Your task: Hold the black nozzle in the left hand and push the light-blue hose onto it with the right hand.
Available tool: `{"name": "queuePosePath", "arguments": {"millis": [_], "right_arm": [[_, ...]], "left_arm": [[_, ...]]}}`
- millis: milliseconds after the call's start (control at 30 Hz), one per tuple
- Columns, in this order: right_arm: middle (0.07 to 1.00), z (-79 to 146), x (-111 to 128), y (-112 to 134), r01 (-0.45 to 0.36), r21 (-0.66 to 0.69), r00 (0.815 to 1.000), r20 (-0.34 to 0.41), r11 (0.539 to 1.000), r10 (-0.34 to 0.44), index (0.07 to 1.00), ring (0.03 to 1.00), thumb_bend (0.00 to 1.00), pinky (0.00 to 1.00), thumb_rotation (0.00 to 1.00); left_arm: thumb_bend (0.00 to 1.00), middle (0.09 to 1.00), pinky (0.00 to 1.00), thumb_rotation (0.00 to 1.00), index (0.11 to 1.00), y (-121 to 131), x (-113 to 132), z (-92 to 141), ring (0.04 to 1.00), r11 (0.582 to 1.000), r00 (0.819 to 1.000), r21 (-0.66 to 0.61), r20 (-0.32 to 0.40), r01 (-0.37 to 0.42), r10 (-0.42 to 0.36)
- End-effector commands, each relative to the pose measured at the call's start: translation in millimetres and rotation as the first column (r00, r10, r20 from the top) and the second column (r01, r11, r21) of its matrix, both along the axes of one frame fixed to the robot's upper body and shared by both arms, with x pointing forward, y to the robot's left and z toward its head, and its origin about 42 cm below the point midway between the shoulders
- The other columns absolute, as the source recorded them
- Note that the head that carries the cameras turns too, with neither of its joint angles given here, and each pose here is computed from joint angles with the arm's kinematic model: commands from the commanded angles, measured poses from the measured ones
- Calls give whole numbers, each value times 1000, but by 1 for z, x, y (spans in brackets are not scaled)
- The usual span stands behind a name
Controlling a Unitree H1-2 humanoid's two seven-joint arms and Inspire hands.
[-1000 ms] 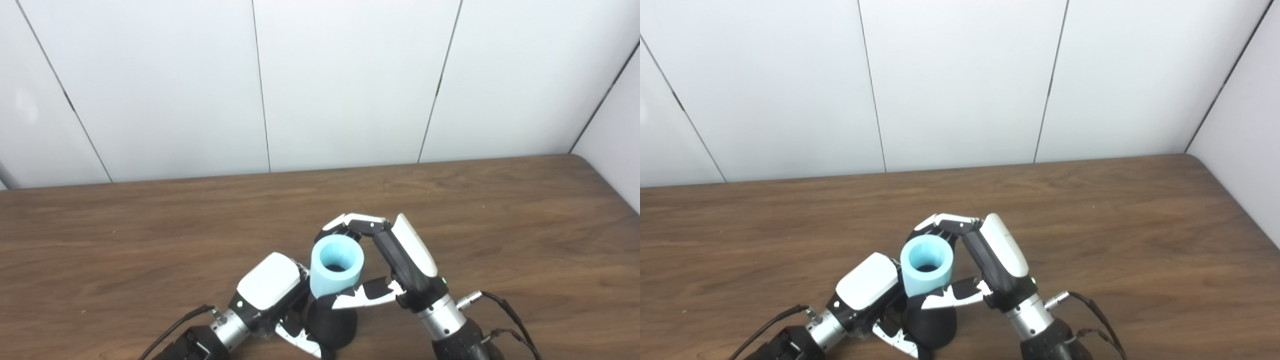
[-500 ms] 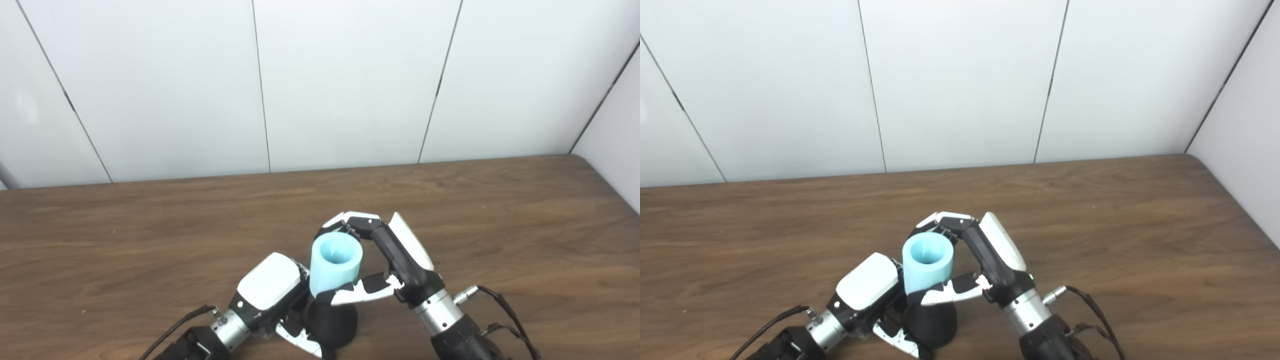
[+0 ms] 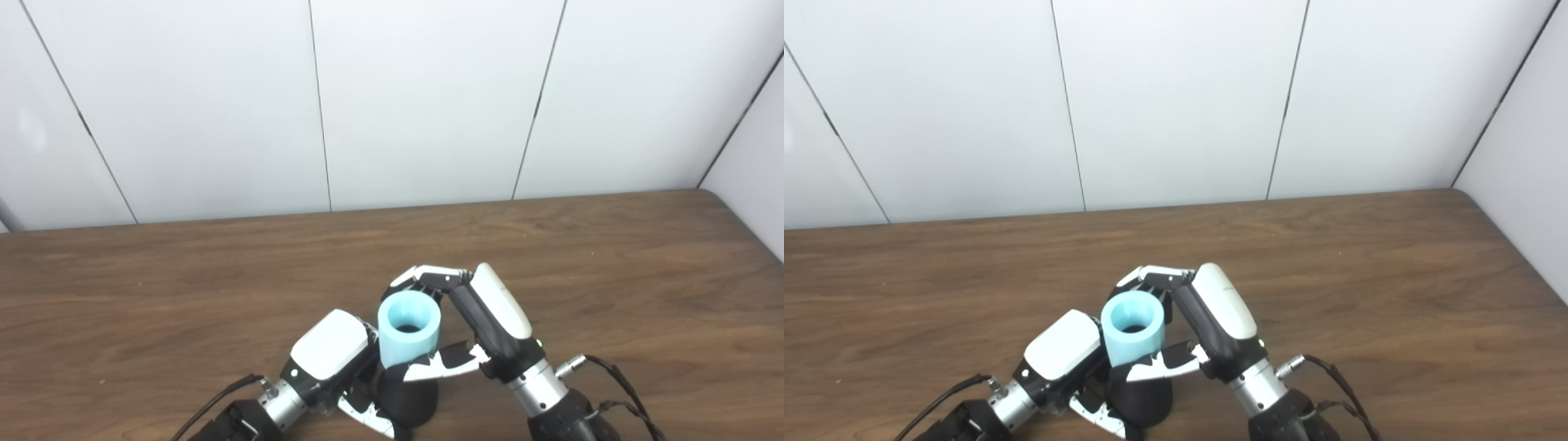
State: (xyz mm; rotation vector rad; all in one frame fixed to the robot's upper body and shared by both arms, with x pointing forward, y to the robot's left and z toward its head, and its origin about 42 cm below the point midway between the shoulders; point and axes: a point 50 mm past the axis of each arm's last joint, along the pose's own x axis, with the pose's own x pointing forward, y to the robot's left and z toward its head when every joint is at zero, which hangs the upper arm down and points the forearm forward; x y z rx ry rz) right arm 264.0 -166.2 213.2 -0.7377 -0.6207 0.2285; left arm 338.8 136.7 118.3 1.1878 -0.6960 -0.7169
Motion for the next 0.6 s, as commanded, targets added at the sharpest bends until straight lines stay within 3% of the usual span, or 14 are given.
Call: {"name": "queuePosePath", "arguments": {"millis": [0,133,200,233,300,567], "right_arm": [[477,-5,1,-2,10,-50,1000,26,999,-8,536,371,512,230,0],[468,-10,2,-3,21,-52,1000,18,998,-20,540,363,511,217,0],[466,-12,2,-3,25,-55,1000,17,998,-24,540,363,511,215,0],[467,-13,2,-3,29,-55,999,15,998,-28,540,365,512,220,0],[467,-14,2,-3,34,-57,999,16,998,-33,539,368,512,224,0],[450,-20,4,-6,50,-45,998,31,998,-48,543,352,509,204,0]], "left_arm": [[516,389,189,0,488,1,-19,-31,250,990,996,137,-83,23,-11],[523,449,179,0,481,2,-19,-32,236,992,996,125,-85,23,-13],[517,396,175,0,484,2,-19,-32,233,991,996,128,-85,23,-12],[521,433,174,0,482,2,-19,-32,233,991,996,134,-86,23,-11],[517,395,187,0,487,2,-19,-32,246,990,996,139,-87,21,-9],[516,384,187,0,489,1,-20,-32,247,990,996,136,-87,23,-11]]}}
